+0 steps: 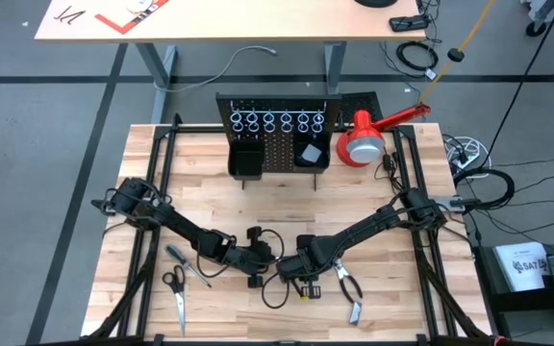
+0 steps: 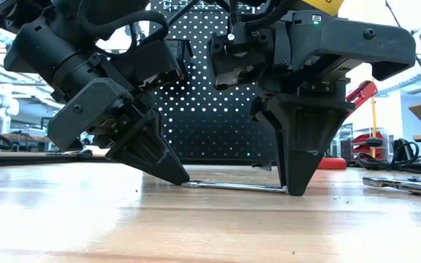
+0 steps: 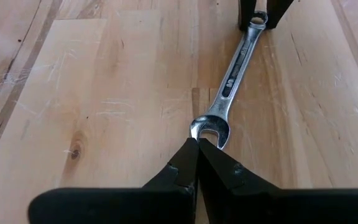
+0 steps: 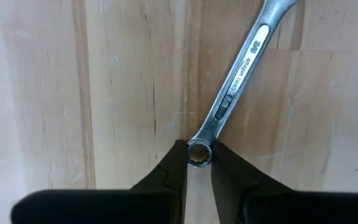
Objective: Hang tools onto peg board
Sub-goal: Hang the wrench on the pegboard
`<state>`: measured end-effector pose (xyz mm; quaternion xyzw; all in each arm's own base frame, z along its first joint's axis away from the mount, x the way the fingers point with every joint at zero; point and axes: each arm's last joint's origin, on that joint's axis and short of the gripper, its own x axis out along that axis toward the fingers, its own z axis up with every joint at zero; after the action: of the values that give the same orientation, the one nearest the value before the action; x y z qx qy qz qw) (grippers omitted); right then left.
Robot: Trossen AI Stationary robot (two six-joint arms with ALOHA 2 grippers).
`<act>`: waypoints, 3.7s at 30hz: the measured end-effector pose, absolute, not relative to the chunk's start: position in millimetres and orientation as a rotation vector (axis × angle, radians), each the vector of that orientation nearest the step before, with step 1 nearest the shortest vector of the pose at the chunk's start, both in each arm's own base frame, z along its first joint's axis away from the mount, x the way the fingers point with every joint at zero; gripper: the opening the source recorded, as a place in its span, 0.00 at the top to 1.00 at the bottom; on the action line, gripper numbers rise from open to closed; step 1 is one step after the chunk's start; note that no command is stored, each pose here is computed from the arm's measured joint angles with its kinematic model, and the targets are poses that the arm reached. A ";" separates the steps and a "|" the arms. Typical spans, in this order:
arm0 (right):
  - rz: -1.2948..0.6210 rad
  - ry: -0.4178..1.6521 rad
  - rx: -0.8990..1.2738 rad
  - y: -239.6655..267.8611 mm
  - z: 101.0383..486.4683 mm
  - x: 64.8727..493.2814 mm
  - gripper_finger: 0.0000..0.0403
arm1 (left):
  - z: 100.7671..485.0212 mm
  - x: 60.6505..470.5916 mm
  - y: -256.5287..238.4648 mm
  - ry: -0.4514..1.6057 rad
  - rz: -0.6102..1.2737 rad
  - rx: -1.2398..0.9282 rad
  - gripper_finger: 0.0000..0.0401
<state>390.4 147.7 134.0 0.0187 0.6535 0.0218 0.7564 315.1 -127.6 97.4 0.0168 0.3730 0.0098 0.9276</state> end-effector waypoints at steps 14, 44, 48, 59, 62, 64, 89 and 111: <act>0.034 1.382 0.043 150.3 153.9 385.3 0.90 | 107.0 314.6 -127.6 0.737 0.000 0.045 0.96; -0.080 1.395 -0.073 145.6 163.2 375.8 0.71 | 99.8 317.7 -127.3 0.738 0.028 -0.010 0.96; -0.027 1.406 -0.049 148.4 157.2 378.4 0.67 | 98.5 318.1 -127.1 0.740 0.031 -0.015 0.96; -0.078 1.428 -0.004 148.3 164.3 372.8 0.69 | 98.0 318.1 -126.8 0.745 0.027 -0.016 0.96; -0.077 1.441 -0.001 152.4 163.2 370.1 0.76 | 97.8 318.1 -126.8 0.746 0.024 -0.008 0.96; -0.069 1.429 0.001 155.1 162.7 370.7 0.82 | 97.8 318.1 -126.8 0.746 0.024 -0.009 0.96; -0.049 1.436 0.047 158.2 148.0 377.2 1.00 | 98.0 318.8 -127.4 0.746 -0.015 -0.026 0.96; -0.043 1.436 0.046 158.4 146.9 377.5 1.00 | 100.9 314.7 -139.0 0.737 -0.135 0.089 0.56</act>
<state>377.5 158.4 146.9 0.0211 0.6578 -0.0199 0.7526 314.7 -139.0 100.9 0.0435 0.3598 -0.0657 0.9297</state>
